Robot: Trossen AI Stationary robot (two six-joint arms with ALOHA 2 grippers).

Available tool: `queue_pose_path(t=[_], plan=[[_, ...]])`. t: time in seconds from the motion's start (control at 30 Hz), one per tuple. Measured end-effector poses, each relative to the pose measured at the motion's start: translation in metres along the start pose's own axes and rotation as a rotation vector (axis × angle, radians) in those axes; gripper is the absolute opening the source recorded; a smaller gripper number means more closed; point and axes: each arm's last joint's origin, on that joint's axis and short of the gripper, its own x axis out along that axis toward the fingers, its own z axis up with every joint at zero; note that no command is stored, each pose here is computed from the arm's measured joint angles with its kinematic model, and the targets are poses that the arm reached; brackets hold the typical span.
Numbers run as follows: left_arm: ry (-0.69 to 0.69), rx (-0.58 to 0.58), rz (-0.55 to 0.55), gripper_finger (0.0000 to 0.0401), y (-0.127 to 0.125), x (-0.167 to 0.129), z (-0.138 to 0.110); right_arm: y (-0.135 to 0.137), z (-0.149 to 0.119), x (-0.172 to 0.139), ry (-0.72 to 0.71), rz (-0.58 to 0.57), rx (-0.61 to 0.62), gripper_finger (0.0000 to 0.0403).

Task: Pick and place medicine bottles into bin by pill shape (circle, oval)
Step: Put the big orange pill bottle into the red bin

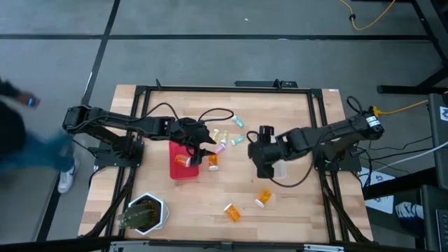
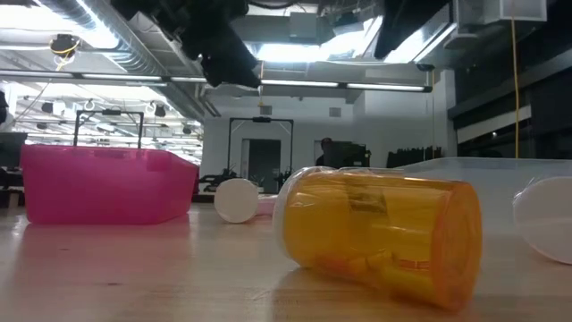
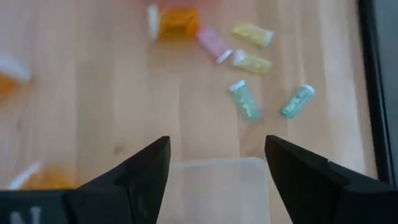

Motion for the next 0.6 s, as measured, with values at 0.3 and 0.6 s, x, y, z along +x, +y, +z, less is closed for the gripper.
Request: queue_pose_path(t=[0.3, 0.6], plan=[[-0.083, 0.006, -0.012, 0.0212, -0.009, -0.001, 0.007, -0.011, 0.003, 0.002, -0.024, -0.07, 0.175, 0.0264], [-0.119, -0.033, -0.06, 0.0212, -0.023, -0.002, 0.009, 0.028, -0.013, 0.0, 0.017, 0.07, 0.192, 0.0264]])
